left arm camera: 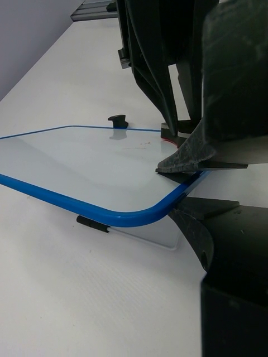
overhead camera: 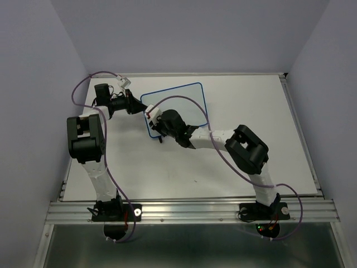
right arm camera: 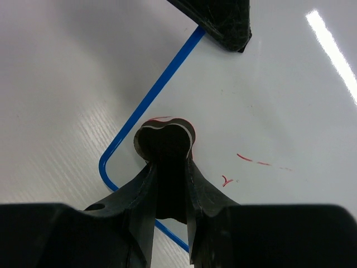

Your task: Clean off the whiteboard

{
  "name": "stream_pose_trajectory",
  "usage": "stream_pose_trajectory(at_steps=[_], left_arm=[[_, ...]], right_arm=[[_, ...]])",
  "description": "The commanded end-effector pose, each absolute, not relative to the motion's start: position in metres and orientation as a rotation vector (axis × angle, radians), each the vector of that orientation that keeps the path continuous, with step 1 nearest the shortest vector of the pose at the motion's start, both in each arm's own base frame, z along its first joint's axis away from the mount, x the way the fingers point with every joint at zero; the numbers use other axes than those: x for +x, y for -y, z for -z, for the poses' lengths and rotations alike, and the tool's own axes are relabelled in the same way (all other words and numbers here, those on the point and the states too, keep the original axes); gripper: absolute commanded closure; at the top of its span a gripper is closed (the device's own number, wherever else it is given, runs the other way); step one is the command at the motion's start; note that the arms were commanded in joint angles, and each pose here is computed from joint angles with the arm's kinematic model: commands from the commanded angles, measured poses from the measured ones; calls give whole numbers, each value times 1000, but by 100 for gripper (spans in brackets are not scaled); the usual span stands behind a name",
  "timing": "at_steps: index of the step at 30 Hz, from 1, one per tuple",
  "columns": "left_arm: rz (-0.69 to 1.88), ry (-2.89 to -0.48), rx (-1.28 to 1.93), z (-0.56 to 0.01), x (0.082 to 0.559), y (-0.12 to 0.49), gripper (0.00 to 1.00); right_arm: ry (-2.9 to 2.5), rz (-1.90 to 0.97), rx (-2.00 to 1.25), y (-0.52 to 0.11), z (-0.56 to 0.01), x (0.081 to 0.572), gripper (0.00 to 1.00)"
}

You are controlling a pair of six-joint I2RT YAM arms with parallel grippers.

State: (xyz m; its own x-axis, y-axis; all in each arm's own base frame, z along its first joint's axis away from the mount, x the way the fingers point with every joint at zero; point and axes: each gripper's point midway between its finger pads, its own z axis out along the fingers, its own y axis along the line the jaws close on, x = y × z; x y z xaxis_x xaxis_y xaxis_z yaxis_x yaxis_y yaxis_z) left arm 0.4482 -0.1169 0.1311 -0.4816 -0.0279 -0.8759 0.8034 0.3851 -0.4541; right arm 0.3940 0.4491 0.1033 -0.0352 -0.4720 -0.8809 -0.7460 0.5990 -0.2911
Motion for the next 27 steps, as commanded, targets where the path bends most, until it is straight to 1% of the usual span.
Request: stream_pose_trajectory(at_steps=[1,15,20,22,23,24,27], left_arm=[[1049,-1689,799,-142,460,120,100],[1048,-1690,801,-143,460,121,100],[1046,-1693,799,-141,459,121,100],[1044,-1691,801,-143,459,121,100],[1041,-1692,799,-142,460,120,100],[1044,-1694,799,-141,459,121,100],[1042,-1694,798,-142,460,120,100]], right_arm=[[-1568,-331,-977,-474,-122,413,99],[-1538,-330,-921,-481,-132,424,99],[-1581,-266,-873,-456,-122,427,99],[-1613,-253,-812,-436,-126,438,99],[-1622,-242,-805,-431,-124,437,99],[-1653,-189,-783,-414,-114,439,99],[-1676,-130,-743,-387,-116,443,99]])
